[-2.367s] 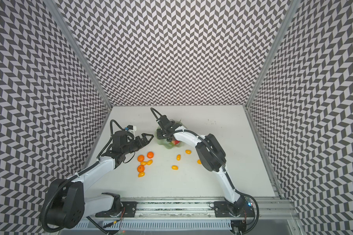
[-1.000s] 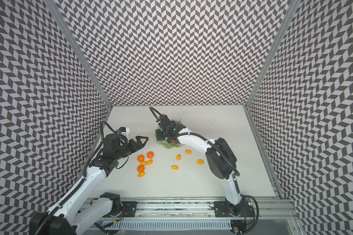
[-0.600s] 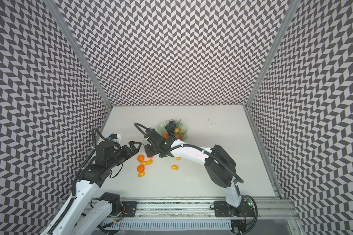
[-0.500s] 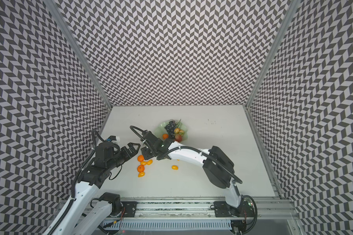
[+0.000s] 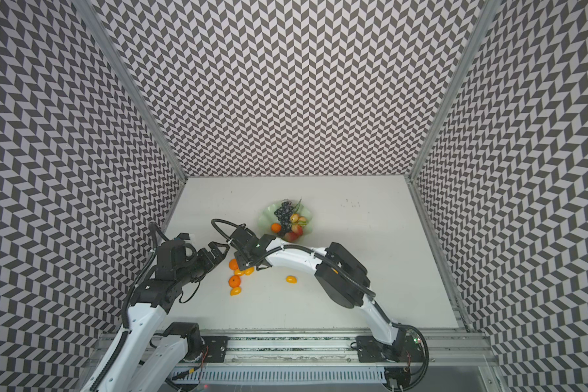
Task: Arrange fruit in a fruit bowl
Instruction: Pick up the fruit from the center of the table.
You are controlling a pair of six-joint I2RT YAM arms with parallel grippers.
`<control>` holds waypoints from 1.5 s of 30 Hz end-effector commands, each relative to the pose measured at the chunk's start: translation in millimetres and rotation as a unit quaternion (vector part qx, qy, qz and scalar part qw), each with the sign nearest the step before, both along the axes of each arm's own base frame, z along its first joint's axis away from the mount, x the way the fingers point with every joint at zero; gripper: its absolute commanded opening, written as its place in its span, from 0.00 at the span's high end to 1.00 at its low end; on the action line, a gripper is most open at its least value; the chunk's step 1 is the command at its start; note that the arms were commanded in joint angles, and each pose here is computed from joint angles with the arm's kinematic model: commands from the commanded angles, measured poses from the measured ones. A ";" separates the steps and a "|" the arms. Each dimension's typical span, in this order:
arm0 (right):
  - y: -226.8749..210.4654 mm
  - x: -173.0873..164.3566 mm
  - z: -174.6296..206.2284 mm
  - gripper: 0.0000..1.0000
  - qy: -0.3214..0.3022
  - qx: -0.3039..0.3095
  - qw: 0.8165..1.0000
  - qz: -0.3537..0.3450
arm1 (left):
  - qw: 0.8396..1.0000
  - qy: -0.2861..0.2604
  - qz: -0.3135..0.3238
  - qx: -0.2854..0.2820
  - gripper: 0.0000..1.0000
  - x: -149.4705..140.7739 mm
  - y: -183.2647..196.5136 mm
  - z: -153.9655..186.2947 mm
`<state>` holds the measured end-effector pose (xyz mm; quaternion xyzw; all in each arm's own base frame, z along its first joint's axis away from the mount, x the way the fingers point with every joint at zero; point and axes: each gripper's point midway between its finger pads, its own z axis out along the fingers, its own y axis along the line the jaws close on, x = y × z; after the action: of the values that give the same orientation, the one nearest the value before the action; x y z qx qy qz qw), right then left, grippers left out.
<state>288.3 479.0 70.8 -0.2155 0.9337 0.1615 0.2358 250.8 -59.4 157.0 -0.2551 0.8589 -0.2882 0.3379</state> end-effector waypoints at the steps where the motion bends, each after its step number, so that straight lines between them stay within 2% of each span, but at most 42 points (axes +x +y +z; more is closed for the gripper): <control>1: 2.8 10.8 -2.4 0.38 -0.007 -0.007 1.000 -0.019 | 1.000 -0.006 -0.012 -0.014 0.00 -1.1 -0.7 -0.3; 16: 1.1 22.5 -28.0 0.40 0.009 -0.035 0.999 -0.031 | 1.000 -0.007 -0.014 -0.027 0.00 2.6 1.5 -5.7; 31: 2.5 19.9 -39.2 0.50 0.026 -0.038 0.999 -0.023 | 0.999 -0.005 -0.024 -0.034 0.00 3.1 -2.3 -9.6; 37: 4.0 18.9 -33.5 0.54 0.026 -0.032 0.999 -0.019 | 0.999 -0.009 -0.024 -0.035 0.00 3.3 -2.3 -8.2; 45: 4.0 13.7 -4.6 0.59 0.020 0.003 1.000 -0.012 | 0.998 -0.031 -0.038 -0.036 0.00 7.3 -7.3 -4.8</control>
<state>301.4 479.9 34.9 -0.2075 0.9472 0.1365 0.2028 254.0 -63.7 144.2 -0.2441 0.8517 -0.3307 0.3251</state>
